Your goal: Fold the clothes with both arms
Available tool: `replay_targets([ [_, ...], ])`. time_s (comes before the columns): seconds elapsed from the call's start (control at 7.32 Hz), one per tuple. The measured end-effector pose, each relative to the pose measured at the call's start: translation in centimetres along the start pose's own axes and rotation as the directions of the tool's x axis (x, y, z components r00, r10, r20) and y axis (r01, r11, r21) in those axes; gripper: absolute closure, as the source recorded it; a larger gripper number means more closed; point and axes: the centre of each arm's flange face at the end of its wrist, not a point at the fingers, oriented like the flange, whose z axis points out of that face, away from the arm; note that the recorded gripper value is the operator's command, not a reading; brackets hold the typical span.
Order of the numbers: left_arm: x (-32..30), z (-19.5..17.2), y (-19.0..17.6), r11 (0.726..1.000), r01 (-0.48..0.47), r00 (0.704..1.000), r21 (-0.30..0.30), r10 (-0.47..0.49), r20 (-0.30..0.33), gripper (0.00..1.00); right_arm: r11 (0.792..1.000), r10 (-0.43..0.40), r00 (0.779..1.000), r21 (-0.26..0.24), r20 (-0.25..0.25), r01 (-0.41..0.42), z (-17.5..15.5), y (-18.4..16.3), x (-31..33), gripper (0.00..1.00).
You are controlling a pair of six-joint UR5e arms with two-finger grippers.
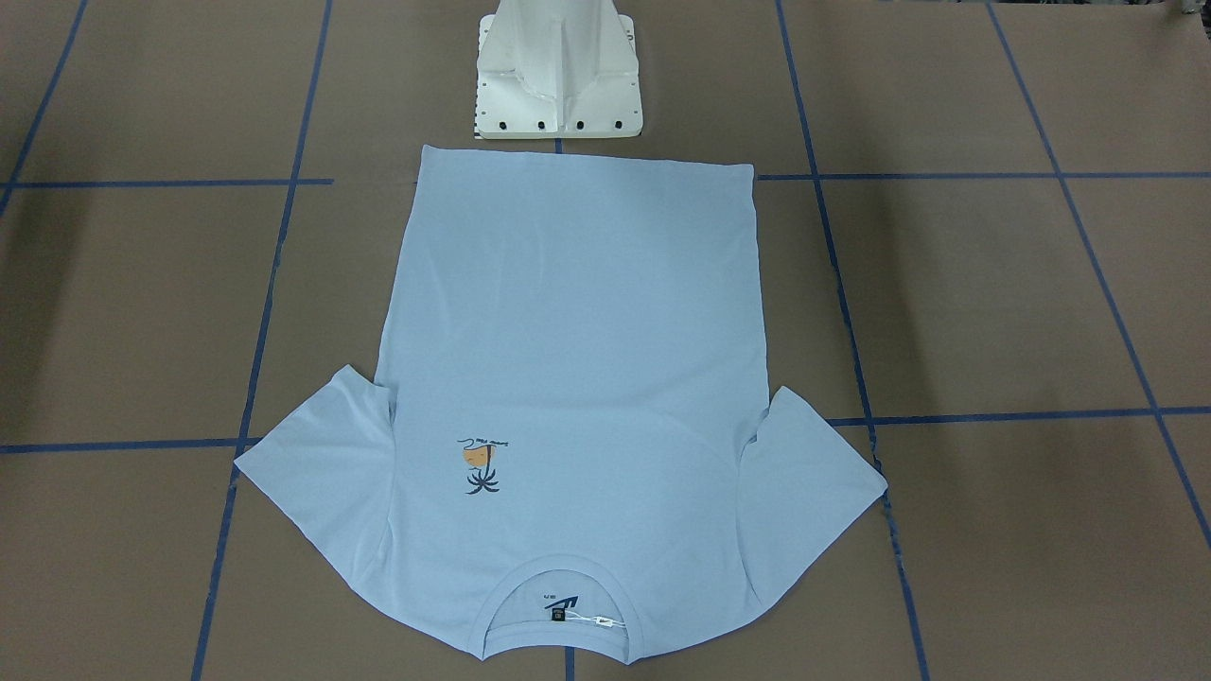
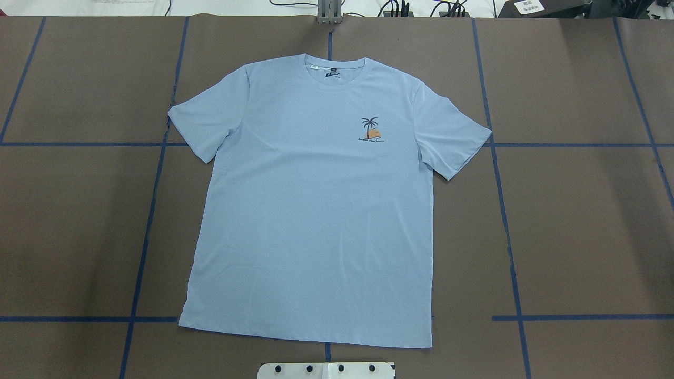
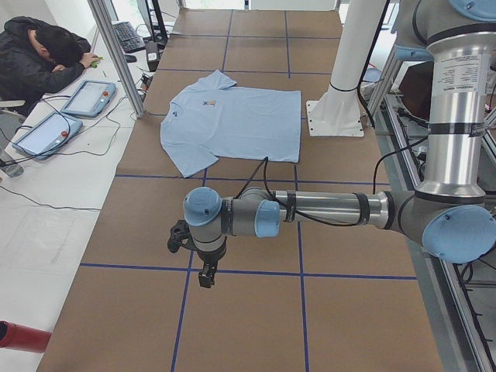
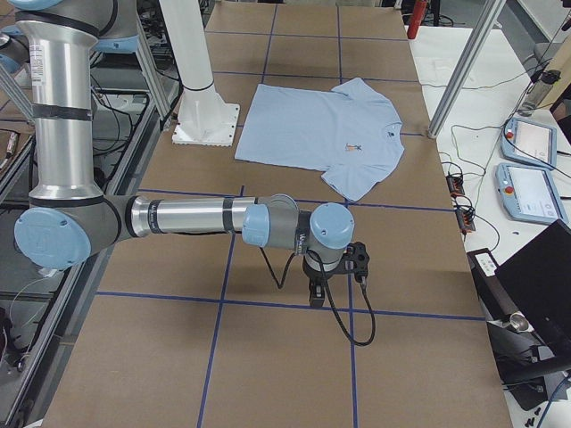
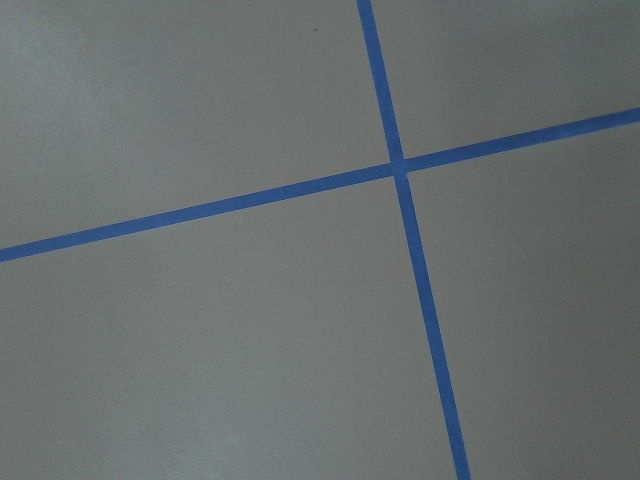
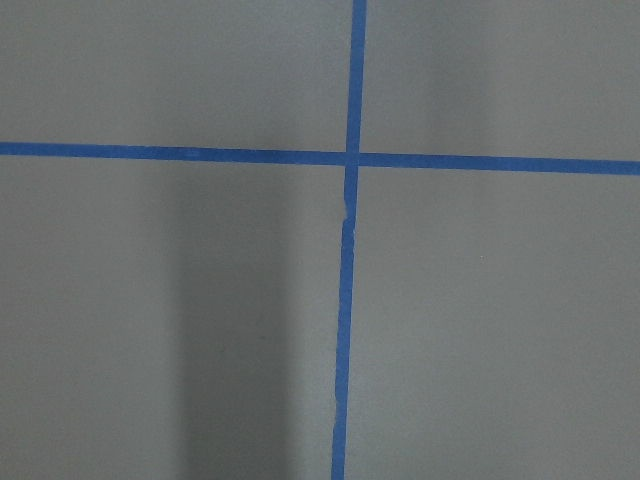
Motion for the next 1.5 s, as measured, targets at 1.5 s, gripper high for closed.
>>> replay_targets([
  [1.5, 5.4, -5.6, -7.8, 0.966, -0.175, 0.983, 0.189, 0.181, -0.017, 0.00, 0.941, -0.294, 0.953, 0.201, 0.078, 0.273, 5.1, -11.8, -23.5, 0.00],
])
